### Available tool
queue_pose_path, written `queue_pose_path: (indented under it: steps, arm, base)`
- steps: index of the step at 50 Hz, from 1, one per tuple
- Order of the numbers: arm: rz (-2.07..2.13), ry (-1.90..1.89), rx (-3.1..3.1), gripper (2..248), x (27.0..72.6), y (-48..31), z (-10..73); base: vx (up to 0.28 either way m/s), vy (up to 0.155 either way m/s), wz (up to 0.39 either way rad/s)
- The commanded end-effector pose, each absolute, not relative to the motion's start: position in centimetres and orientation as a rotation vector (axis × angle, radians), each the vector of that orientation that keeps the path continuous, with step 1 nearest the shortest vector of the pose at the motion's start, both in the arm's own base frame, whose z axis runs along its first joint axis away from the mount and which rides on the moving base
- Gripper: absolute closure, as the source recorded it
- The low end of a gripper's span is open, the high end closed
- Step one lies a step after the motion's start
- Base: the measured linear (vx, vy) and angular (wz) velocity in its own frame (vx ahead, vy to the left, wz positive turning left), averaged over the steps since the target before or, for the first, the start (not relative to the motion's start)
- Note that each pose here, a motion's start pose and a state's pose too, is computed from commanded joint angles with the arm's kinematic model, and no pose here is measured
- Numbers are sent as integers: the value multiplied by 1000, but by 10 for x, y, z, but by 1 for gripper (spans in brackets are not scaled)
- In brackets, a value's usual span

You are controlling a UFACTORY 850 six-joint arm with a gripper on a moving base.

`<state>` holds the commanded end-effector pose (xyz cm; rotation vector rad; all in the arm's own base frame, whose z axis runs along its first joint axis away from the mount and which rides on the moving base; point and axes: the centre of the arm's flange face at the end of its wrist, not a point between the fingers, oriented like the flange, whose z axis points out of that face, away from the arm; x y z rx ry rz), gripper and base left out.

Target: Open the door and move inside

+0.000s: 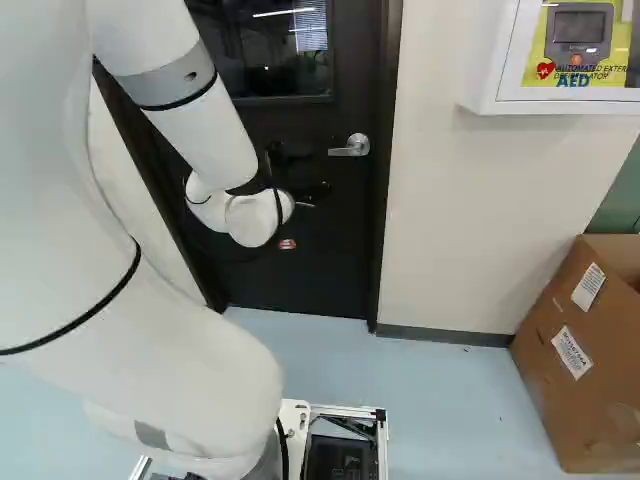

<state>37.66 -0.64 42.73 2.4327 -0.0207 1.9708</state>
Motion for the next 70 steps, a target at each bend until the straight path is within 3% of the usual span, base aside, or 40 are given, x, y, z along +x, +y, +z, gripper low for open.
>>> queue_pose_path:
  steps: [70]
  arm:
    - [2160, -19, 2265, 3, 447, -8, 501]
  base:
    - [0, 0, 0]
